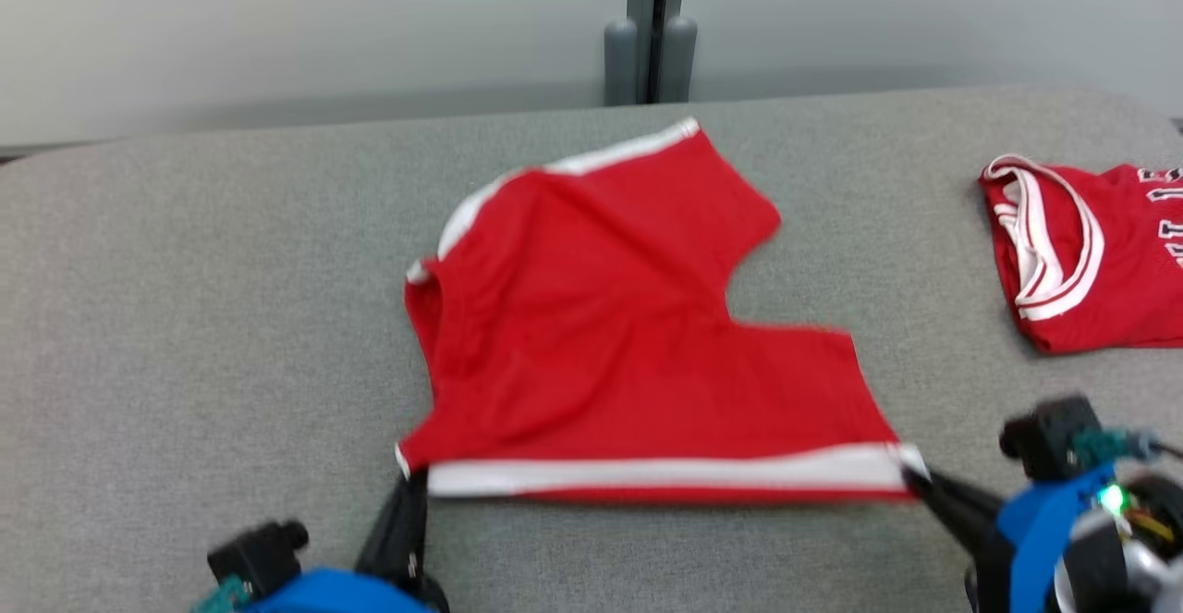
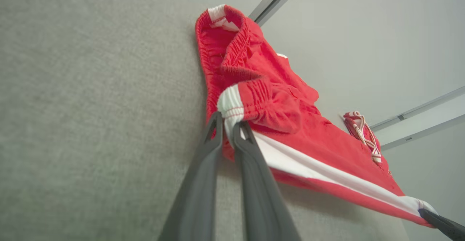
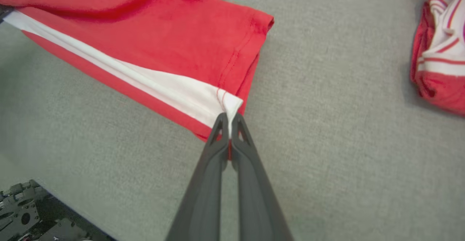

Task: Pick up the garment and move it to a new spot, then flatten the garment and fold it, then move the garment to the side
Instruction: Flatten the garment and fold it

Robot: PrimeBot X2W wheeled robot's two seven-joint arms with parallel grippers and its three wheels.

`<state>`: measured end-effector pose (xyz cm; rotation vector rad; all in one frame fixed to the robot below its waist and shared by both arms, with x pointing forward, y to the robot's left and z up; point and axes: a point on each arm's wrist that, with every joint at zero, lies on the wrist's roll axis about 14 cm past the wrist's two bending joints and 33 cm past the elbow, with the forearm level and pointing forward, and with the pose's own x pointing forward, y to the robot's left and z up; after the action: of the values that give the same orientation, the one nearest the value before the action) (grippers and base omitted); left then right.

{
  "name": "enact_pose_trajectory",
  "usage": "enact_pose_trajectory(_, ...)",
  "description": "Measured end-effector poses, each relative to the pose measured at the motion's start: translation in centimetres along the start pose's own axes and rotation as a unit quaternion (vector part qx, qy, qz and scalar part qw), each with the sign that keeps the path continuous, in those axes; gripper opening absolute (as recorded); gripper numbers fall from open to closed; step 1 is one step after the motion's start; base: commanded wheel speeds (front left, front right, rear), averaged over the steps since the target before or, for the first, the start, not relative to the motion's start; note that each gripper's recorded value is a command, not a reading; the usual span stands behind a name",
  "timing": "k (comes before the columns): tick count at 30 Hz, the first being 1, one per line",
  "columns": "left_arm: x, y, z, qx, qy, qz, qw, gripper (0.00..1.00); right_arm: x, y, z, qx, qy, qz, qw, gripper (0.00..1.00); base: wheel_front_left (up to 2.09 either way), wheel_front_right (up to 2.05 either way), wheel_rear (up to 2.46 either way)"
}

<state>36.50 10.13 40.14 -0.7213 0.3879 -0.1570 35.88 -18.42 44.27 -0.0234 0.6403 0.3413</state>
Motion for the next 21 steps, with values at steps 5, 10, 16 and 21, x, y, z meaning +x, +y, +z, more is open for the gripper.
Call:
enact_pose_trajectory(5, -4.5, -0.4, -2.9, 0.015, 0.063, 0.004, 0.998, 0.00, -4.3, 1.6, -4.3, 0.037, 0.080, -0.016, 0.996, 0.00, 0.00, 0.00, 0.00)
enact_pose_trajectory(10, -7.9, -1.4, -4.6, 0.018, 0.124, 0.007, 0.992, 0.00, -7.1, 2.4, -5.8, 0.062, 0.126, -0.035, 0.990, 0.00, 0.00, 0.00, 0.00)
enact_pose_trajectory(16, -8.1, -4.0, -2.4, 0.009, 0.125, -0.017, 0.992, 0.00, -6.3, 2.3, -0.9, 0.023, 0.055, -0.036, 0.998, 0.00, 0.00, 0.00, 0.00)
enact_pose_trajectory(21, -5.3, -5.9, 0.9, 0.022, 0.099, -0.046, 0.994, 0.00, -3.7, 1.4, 3.8, -0.027, -0.008, -0.027, 0.999, 0.00, 0.00, 0.00, 0.00)
